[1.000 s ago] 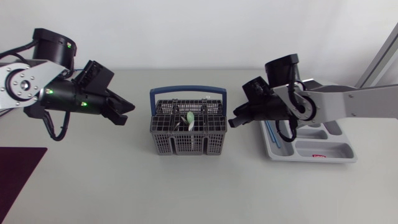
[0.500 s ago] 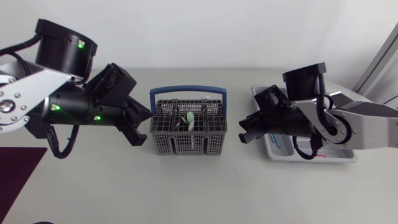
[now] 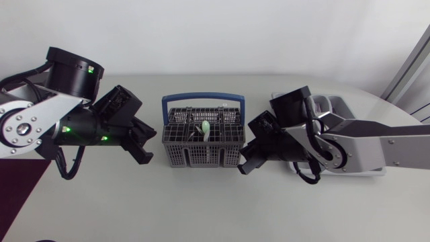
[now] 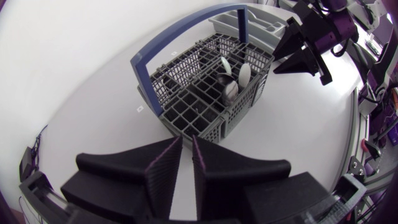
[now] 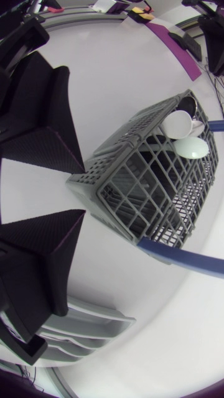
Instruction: Unload the cutlery basket into the drawer organizer.
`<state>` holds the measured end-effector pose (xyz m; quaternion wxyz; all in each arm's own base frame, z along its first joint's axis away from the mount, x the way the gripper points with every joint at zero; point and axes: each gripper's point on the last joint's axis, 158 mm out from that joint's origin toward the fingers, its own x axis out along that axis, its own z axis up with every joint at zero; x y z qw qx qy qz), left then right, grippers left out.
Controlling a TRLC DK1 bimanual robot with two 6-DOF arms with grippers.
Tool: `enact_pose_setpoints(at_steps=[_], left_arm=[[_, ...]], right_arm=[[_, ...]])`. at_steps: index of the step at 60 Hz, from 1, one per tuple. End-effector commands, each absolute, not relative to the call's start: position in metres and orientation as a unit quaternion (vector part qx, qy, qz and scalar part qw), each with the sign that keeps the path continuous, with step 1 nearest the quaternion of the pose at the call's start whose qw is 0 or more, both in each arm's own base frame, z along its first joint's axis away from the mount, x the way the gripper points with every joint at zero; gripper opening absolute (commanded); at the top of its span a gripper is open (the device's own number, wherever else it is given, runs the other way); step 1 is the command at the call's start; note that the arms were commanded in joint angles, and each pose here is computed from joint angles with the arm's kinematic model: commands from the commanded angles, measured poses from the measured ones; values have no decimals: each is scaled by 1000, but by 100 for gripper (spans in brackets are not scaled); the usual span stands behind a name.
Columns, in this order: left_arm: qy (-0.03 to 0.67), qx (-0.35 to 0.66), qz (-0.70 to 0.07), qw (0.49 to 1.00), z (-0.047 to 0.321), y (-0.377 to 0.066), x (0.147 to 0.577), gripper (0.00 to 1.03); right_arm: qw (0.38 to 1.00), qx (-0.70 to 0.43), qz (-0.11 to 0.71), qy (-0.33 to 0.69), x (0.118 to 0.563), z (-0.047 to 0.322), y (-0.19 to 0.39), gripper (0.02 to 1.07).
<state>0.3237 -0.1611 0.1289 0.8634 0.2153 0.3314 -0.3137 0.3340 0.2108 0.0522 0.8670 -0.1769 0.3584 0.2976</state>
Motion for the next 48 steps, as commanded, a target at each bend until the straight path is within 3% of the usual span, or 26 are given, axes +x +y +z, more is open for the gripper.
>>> enact_pose_setpoints(at_steps=[1,48], left_arm=[[329,219,-316,862,124,-160,322,28],[322,220,-322,863,127,-166,321,28]], right_arm=[[869,-169,296,359,335,53,217,47],[887,-171,249,350,367,51,185,47]])
